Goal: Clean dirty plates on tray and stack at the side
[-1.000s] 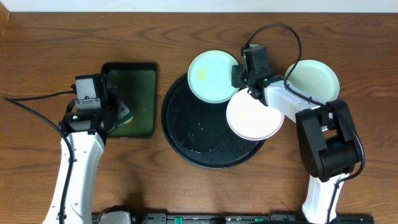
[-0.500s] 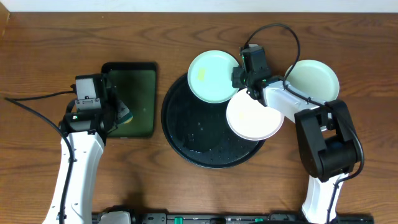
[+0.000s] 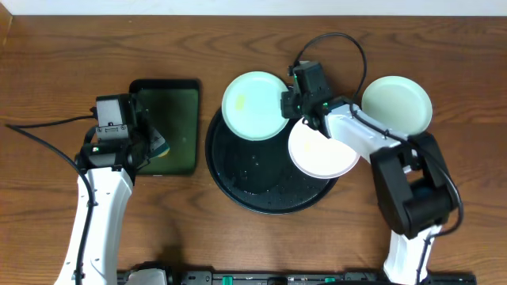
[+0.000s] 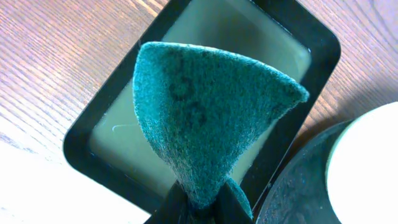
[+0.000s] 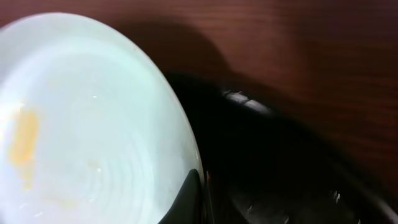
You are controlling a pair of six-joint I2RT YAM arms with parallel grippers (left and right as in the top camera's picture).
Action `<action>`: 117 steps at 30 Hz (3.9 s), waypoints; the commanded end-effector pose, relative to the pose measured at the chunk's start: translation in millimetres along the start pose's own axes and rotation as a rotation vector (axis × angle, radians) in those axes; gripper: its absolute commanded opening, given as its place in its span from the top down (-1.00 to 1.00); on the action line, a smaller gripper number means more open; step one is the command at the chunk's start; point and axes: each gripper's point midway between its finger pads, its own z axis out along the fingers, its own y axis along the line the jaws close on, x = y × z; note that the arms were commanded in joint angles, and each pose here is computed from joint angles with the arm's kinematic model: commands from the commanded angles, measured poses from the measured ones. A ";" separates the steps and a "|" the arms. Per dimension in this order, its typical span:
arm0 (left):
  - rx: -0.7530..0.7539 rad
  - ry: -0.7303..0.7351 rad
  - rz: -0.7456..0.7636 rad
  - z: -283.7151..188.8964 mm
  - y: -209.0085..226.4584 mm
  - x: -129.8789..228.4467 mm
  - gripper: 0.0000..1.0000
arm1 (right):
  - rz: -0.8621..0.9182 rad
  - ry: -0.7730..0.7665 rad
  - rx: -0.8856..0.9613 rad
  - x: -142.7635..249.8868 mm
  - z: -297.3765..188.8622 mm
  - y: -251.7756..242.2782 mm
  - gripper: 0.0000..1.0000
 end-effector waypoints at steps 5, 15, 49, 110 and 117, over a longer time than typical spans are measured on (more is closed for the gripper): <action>0.090 0.040 0.072 2.1 -14.4 7.6 0.85 | -0.062 0.049 -0.080 -2.1 -40.9 33.3 0.97; 0.139 0.025 0.070 3.1 -24.7 2.1 0.85 | -0.065 0.276 -0.073 64.3 -12.0 32.2 0.98; 0.023 0.208 -0.010 148.3 -10.7 35.1 0.85 | -0.152 0.360 -0.013 91.9 -16.3 34.5 0.97; -0.072 0.017 0.307 74.0 -89.2 77.2 0.85 | -0.157 0.376 -0.009 95.5 -17.5 33.3 0.97; 0.172 0.201 0.228 61.0 -128.4 110.8 0.85 | -0.156 0.370 -0.011 94.1 -17.0 33.9 0.98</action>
